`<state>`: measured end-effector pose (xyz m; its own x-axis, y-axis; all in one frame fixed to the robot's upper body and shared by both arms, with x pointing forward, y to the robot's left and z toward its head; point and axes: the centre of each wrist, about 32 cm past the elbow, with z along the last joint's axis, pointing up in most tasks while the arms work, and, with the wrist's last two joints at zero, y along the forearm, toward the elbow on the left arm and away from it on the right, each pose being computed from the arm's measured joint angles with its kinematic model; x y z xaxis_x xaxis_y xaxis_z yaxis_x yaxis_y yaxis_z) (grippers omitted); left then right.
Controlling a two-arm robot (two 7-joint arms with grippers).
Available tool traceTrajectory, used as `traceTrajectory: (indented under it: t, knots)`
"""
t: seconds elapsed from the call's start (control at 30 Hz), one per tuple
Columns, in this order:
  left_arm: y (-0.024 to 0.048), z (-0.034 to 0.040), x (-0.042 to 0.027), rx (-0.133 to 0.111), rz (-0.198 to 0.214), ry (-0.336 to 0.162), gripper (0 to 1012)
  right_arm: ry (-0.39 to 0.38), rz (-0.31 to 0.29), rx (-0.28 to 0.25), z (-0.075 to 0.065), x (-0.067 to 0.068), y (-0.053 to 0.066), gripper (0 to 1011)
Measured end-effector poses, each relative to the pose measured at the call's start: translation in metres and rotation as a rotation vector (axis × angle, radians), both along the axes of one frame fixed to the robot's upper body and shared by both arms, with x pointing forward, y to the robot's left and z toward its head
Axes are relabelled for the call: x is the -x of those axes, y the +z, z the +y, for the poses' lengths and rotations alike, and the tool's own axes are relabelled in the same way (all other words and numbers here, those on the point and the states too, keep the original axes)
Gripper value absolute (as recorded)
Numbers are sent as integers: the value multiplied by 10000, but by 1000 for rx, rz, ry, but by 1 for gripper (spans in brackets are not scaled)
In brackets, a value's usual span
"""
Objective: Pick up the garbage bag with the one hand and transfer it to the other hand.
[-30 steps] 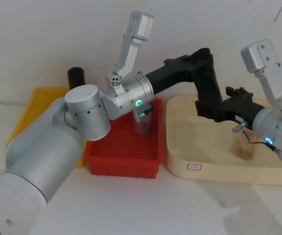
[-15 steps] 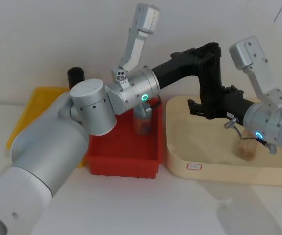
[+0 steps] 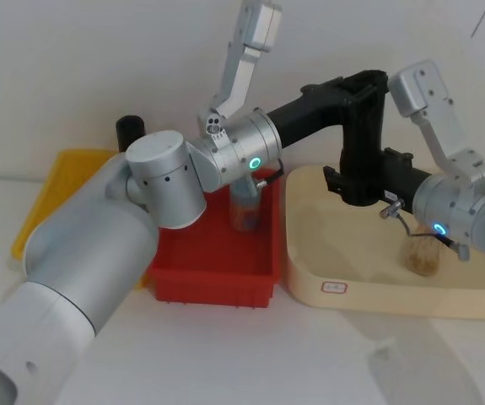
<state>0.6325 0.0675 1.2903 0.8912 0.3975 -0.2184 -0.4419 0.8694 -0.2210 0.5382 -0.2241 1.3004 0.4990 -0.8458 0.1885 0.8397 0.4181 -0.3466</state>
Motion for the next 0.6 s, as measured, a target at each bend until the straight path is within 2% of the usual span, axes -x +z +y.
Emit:
traceTrajectory:
  t: [0.03, 0.13, 0.27, 0.6]
  knots:
    - [2, -2, 0, 0, 0, -1, 352, 0, 0, 0, 1, -3, 0, 749]
    - [7, -8, -1, 1, -1, -2, 352, 1, 0, 0, 5, -9, 0, 634]
    - [13, -13, -1, 2, -2, -3, 352, 1, 0, 0, 8, -14, 0, 538]
    - [18, -19, -2, 2, -2, -5, 352, 1, 0, 0, 11, -21, 1, 538]
